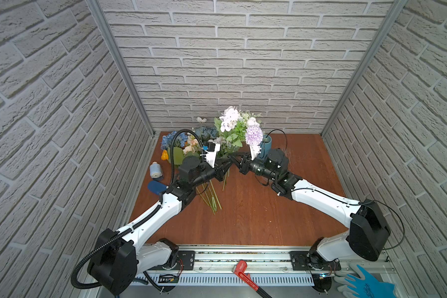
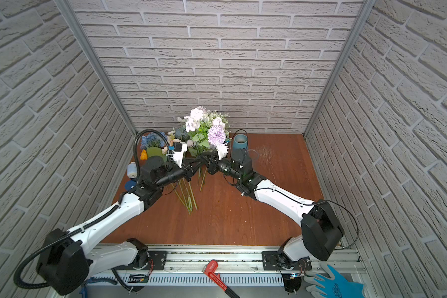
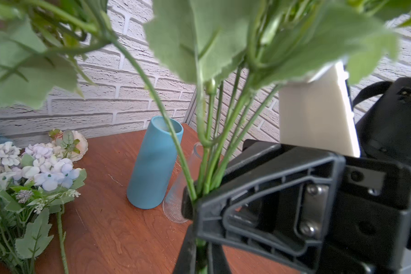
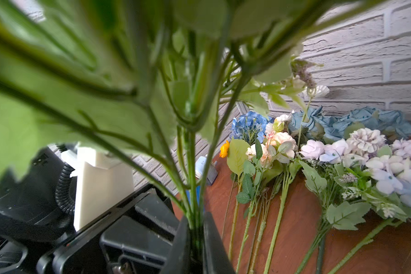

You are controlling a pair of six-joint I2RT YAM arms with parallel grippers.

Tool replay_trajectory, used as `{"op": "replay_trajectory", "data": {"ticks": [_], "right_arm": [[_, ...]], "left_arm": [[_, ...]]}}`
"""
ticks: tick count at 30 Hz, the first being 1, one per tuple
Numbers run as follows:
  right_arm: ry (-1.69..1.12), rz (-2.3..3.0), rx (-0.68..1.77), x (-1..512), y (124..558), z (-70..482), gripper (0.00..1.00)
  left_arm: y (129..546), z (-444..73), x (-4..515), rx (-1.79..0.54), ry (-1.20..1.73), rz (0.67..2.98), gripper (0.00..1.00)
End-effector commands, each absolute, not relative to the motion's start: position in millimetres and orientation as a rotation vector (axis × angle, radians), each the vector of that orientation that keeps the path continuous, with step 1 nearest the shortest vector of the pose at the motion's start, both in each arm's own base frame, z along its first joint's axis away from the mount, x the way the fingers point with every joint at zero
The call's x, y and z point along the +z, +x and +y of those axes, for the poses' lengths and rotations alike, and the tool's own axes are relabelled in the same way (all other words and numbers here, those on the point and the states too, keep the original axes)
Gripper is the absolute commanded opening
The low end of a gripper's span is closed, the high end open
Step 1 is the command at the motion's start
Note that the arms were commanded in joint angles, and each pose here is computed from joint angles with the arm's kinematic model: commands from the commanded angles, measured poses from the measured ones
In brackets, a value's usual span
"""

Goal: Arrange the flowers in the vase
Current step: 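Lift the lilac bunch with the right gripper over the teal vase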

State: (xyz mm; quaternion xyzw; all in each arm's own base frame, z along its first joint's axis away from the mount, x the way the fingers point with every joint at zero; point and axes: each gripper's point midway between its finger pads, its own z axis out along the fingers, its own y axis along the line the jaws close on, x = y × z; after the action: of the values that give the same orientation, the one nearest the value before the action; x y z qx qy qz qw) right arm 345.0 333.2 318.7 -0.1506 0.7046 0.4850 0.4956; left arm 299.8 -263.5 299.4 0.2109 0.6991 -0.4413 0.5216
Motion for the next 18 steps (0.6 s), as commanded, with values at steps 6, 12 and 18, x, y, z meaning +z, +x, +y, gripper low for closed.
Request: {"op": "replay_trajectory", "data": {"ticks": [6,12,18], "right_arm": [[-0.393,1.674,1.168,327.1,346.2,330.9,0.06],[-0.424,1.702,0.958,329.1,364.3,307.3,0.06],[-0.418,1.724,0.653,337.4,405.0,264.2,0.06]], "left_arm": [[298.5,-267.9,327.0,-1.051,0.528,1.577,0.97],[308.3,-262.5,304.7,-0.996,0.480,1.653,0.98],[342.8,-235.5,249.9,-0.783,0.259,1.848,0.98]]}}
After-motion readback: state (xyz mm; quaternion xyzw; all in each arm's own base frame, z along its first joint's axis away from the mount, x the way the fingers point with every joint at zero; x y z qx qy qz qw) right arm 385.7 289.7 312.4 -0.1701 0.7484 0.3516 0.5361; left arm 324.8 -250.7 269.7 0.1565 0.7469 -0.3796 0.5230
